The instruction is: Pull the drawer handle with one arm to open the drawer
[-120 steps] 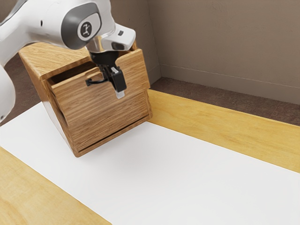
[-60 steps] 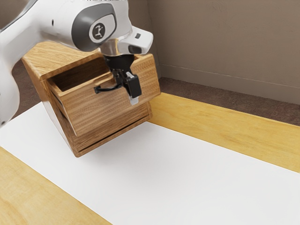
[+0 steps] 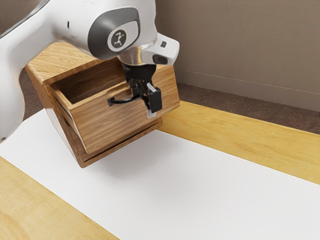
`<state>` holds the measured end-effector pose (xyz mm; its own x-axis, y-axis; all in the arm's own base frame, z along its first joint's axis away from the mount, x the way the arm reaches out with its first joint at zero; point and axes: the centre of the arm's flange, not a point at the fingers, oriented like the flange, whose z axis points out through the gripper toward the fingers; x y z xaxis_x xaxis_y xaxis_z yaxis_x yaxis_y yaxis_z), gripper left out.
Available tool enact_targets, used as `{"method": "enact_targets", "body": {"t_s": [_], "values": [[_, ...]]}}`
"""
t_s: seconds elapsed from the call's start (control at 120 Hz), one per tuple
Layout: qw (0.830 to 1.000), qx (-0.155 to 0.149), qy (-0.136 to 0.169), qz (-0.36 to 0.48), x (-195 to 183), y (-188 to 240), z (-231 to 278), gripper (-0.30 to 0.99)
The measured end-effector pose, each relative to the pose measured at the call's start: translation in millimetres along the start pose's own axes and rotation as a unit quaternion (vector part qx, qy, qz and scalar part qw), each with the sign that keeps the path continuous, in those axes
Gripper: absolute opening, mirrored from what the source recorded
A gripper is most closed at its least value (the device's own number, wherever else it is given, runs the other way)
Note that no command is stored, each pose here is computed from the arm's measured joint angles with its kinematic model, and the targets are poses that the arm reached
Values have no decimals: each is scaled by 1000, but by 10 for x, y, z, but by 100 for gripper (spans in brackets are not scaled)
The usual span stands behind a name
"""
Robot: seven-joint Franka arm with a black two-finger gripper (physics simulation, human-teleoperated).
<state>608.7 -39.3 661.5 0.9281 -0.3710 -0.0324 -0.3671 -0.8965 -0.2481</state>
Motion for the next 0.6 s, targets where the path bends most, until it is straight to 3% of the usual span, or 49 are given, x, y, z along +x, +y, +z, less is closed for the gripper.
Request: {"method": "enact_targets", "body": {"t_s": [0.108, 0.242, 0.6], "values": [[1000, 2, 0, 5, 7, 193, -76, 53], [1000, 4, -4, 4, 20, 325, -90, 59], [998, 55, 19, -3, -118, 501, -510, 66]]}}
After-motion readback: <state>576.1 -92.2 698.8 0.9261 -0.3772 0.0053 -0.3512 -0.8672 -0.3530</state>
